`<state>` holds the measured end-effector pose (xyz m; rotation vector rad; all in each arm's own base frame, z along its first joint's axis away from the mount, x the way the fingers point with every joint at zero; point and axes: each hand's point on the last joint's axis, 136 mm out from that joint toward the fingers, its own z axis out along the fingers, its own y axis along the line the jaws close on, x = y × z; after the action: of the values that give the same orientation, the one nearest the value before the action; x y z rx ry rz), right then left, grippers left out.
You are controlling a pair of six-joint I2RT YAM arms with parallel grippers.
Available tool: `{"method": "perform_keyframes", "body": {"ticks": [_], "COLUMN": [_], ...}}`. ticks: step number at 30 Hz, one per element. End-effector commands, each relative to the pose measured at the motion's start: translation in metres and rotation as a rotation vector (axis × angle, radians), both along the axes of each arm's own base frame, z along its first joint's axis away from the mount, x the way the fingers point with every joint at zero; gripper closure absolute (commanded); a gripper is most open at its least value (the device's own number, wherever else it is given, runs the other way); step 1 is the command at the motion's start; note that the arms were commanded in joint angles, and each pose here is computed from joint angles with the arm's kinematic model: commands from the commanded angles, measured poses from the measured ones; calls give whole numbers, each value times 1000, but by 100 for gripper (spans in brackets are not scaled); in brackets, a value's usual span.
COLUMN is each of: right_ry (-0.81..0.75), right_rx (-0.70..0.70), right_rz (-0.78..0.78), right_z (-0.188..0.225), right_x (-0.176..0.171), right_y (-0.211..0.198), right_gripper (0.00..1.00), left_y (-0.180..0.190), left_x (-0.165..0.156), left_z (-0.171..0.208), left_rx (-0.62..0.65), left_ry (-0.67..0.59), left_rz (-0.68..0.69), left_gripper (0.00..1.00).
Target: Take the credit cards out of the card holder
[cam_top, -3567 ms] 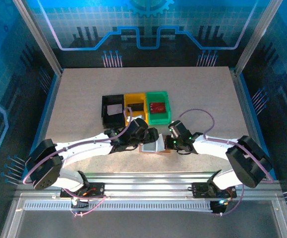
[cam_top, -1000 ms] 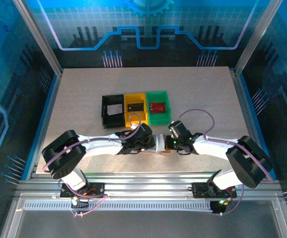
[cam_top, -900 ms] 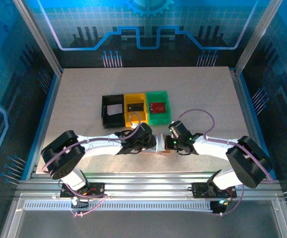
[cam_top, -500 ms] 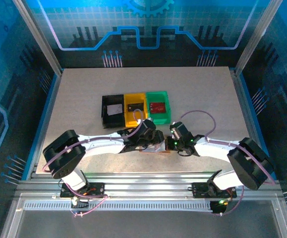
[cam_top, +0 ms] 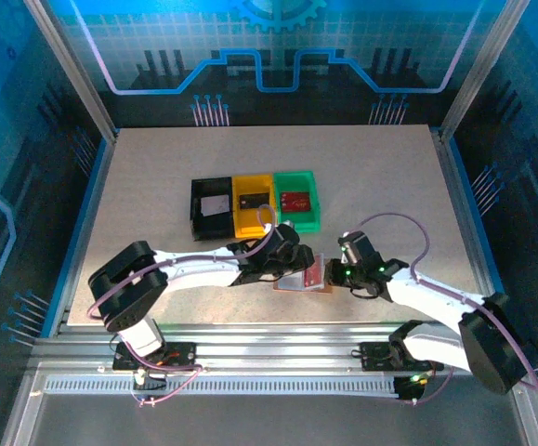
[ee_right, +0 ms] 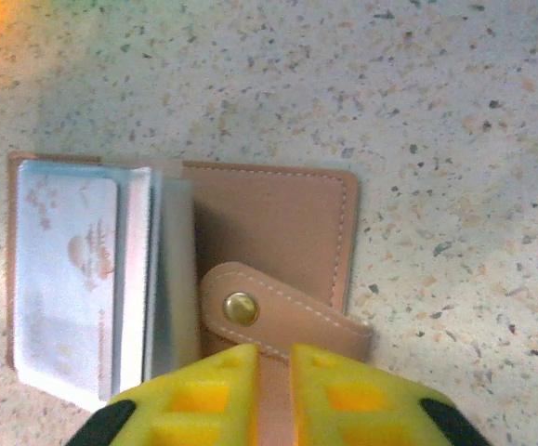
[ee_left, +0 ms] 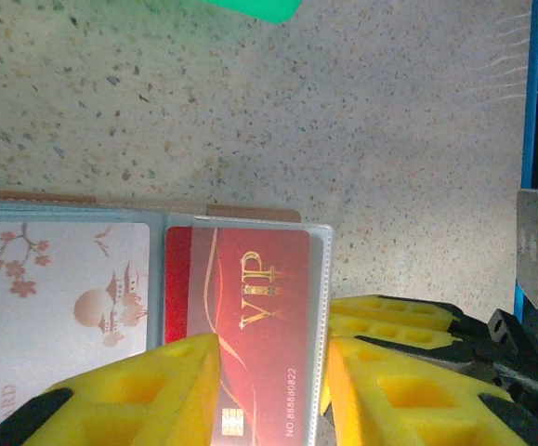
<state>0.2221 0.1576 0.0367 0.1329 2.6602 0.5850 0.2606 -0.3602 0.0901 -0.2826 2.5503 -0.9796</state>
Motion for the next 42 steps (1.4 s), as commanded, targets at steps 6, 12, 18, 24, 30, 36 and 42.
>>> {"method": "perform_keyframes", "body": {"ticks": [6,12,18,24,30,36,42], "right_ry": [58,34,57,59,66,120,146], "right_rx": [-21,-15,34,79,54,11,-7], "right_rz": [1,-15,13,32,8,-8,-23], "right_z": [7,22,14,4,-7,-29,-44], "right_x": [-11,-9,-3,5,7,2,-5], "right_y": [-10,-13,1,12,6,-1,-8], "right_gripper": [79,77,84,91,95,99,100], "left_y": [19,14,1,-7,-10,-12,-11], "left_x": [-9,-14,-13,-14,-13,-13,-12], "left_z": [-10,-17,-18,-24,-31,-42,-50], "left_rx": [42,44,35,35,39,59,73], "left_ry": [7,26,34,52,65,80,86], "left_rz": [14,9,-2,-7,-4,-3,7], "left_gripper": [63,63,63,63,63,64,65]}}
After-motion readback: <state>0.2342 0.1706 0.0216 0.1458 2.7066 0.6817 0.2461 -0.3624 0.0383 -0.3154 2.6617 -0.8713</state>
